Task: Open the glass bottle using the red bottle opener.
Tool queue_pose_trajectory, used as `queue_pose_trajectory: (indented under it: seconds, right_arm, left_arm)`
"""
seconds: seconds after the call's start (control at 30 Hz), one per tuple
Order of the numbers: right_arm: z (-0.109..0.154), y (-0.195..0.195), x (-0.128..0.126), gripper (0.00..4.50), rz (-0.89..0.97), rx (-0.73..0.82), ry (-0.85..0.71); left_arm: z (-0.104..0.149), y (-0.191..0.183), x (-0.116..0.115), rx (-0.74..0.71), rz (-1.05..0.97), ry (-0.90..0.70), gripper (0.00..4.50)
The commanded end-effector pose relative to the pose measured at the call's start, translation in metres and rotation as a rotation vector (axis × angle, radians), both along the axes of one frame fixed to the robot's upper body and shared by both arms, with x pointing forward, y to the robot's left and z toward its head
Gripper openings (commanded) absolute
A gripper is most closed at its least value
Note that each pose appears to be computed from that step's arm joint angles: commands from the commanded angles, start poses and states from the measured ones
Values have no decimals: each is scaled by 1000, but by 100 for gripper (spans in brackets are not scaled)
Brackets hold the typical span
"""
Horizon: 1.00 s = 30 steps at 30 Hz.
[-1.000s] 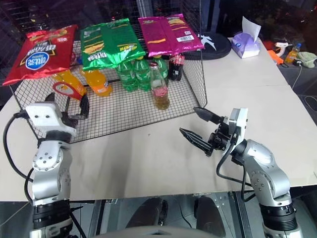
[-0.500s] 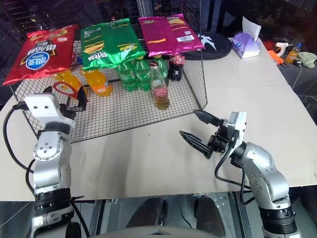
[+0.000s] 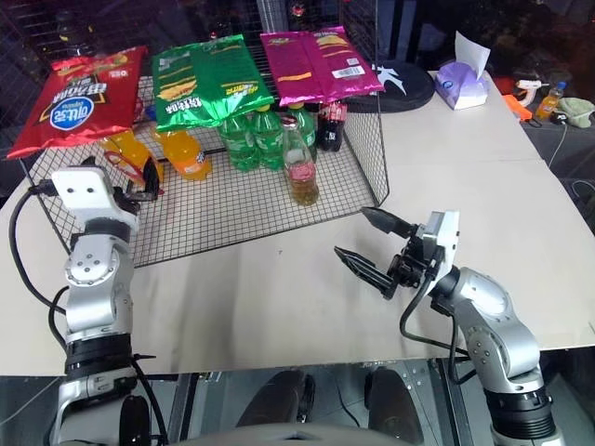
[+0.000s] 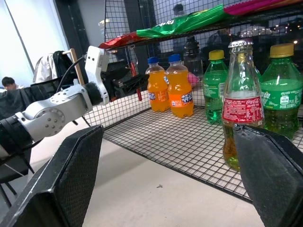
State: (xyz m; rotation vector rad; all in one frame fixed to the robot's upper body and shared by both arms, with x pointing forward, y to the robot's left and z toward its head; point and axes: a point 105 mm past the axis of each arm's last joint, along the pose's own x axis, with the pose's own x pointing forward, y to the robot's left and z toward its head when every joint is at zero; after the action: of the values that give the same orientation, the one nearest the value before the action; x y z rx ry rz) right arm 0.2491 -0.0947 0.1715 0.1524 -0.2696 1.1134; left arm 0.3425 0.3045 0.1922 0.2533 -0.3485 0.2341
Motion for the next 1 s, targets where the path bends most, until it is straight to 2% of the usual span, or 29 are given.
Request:
queue_pose_trajectory:
  seconds: [0.03,1.0]
  right_arm:
    - [5,1,-4,440,0,9,-35]
    - [-1,4,-5,440,0,-7,-14]
  left_arm:
    - [13,2,-1,34,5,-46,450]
    - [9,1,6,46,-6,-46,450]
